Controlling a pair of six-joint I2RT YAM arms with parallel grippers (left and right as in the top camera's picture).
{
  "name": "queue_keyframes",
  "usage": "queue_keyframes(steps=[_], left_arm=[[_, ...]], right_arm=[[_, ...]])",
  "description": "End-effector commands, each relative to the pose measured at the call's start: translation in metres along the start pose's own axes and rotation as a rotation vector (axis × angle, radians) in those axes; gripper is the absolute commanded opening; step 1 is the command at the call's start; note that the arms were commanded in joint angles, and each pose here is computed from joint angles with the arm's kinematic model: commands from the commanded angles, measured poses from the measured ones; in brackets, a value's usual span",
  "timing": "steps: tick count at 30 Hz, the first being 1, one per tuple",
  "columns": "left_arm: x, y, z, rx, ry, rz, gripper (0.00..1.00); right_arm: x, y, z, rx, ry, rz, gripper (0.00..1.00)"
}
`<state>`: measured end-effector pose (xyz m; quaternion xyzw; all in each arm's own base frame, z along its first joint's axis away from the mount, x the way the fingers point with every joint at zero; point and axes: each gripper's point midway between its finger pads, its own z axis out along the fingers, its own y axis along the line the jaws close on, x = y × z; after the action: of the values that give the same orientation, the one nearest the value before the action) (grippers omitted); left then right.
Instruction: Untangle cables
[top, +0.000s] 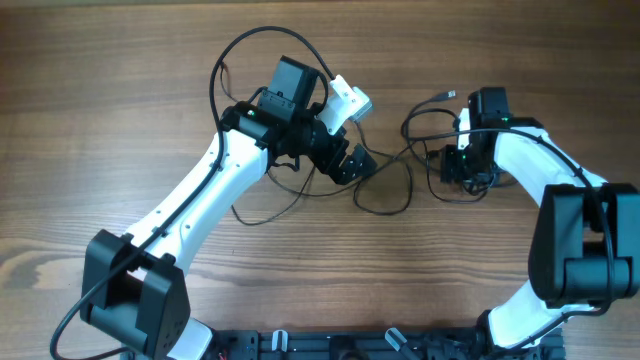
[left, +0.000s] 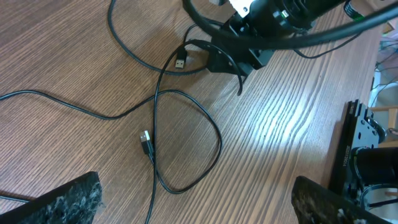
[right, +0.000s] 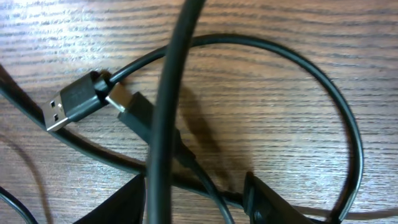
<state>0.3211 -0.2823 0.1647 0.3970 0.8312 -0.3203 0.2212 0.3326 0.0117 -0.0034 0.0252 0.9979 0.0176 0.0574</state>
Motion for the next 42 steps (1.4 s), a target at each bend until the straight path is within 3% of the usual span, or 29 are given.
queue_keyframes(steps=[1, 14, 19, 24, 33, 42], left_arm=[[0.002, -0.003, 0.005, 0.029, 0.007, 0.015, 1.0], [-0.002, -0.003, 0.005, 0.025, -0.008, 0.026, 1.0], [-0.002, -0.002, 0.005, 0.025, -0.008, 0.026, 1.0], [-0.002, -0.002, 0.004, 0.023, -0.01, 0.027, 1.0], [-0.005, 0.008, -0.005, 0.001, -0.03, 0.011, 1.0], [-0.006, 0.009, -0.005, 0.0, -0.036, 0.016, 1.0]], right_arm=[[0.023, -0.003, 0.011, 0.049, 0.082, -0.037, 0.52], [0.027, -0.027, 0.008, 0.194, 0.093, 0.005, 0.5], [0.027, -0.023, 0.009, 0.167, 0.094, 0.004, 0.23], [0.028, -0.022, 0.009, 0.164, 0.095, 0.014, 0.05], [0.014, -0.006, 0.0, 0.075, 0.058, 0.065, 0.04], [-0.016, -0.001, -0.084, 0.069, -0.015, 0.066, 0.05]])
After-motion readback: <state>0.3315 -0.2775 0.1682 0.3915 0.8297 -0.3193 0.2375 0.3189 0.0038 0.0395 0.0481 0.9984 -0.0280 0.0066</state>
